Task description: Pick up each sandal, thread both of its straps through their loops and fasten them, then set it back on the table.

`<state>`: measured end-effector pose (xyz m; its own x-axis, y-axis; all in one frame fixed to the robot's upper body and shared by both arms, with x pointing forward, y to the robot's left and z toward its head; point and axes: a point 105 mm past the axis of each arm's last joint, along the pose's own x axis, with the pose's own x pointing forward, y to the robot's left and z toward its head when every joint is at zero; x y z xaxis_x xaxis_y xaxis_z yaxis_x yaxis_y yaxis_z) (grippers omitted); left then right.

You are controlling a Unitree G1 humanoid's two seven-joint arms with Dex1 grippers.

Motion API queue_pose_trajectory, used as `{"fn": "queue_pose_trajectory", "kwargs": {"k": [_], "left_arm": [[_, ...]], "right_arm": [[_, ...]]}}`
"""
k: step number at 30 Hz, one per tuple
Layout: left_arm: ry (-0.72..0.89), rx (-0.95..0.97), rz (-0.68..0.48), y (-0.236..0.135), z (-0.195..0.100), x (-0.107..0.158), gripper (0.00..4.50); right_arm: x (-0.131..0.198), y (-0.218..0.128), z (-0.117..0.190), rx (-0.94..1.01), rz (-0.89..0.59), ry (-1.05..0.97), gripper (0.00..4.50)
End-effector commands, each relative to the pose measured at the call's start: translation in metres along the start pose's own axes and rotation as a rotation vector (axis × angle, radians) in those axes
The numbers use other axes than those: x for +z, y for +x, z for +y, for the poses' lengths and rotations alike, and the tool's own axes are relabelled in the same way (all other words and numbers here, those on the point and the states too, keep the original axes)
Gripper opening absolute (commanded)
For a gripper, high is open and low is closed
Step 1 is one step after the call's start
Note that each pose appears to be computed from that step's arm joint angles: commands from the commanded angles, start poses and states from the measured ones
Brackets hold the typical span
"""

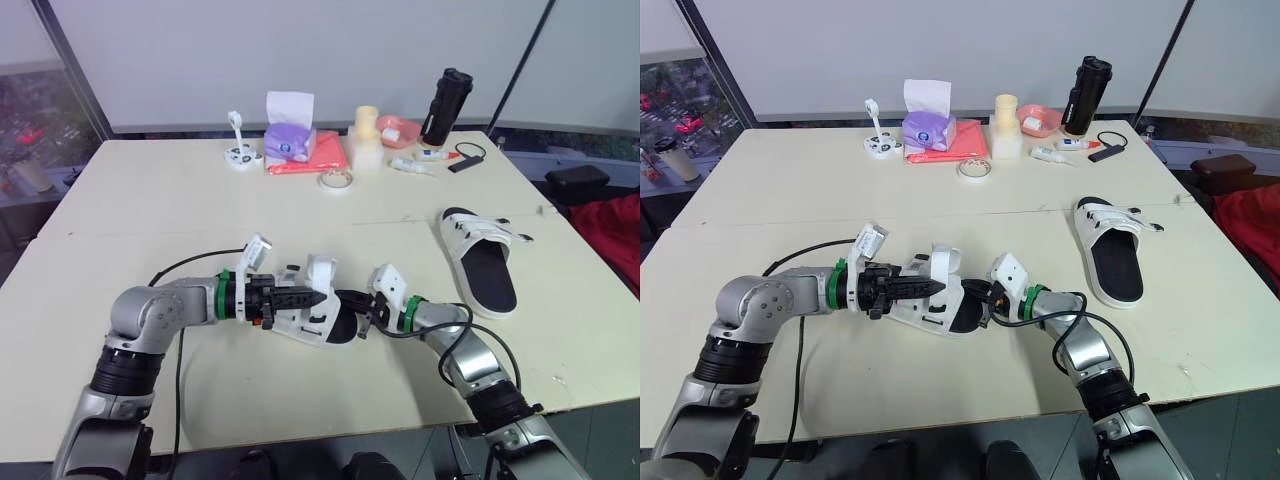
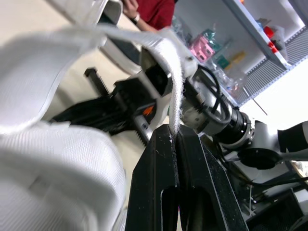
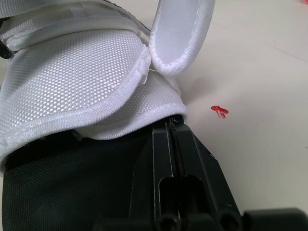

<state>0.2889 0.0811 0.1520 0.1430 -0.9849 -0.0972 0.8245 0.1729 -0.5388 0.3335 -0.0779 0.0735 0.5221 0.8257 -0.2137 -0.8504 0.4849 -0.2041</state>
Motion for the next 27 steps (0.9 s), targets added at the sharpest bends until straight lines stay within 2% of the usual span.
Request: {"fn": "queue_pose_trajectory", "kwargs": {"k": [1,8,11,19,27], "left_arm": [[0.018,-0.010,0.022,-0.002,-0.002,-0.005,0.03],[-0.007,-0.001,0.067,-0.006,0.003,-0.019,0.03],[0.044,0.084,0.069,-0.005,0.019,-0.021,0.03],[0.157,0.077,0.141,-0.004,0.020,-0.026,0.03],[0.254,-0.016,0.153,-0.005,0.006,-0.009,0.03]], "right_arm": [[-0.077,-0.014,0.017,-0.011,0.275,0.159,0.00],[-0.078,-0.016,0.018,-0.013,0.276,0.160,0.00],[-0.078,-0.016,0.017,-0.014,0.277,0.160,0.00],[-0.077,-0.015,0.017,-0.010,0.276,0.157,0.00],[-0.077,-0.014,0.018,-0.008,0.276,0.160,0.00]]}}
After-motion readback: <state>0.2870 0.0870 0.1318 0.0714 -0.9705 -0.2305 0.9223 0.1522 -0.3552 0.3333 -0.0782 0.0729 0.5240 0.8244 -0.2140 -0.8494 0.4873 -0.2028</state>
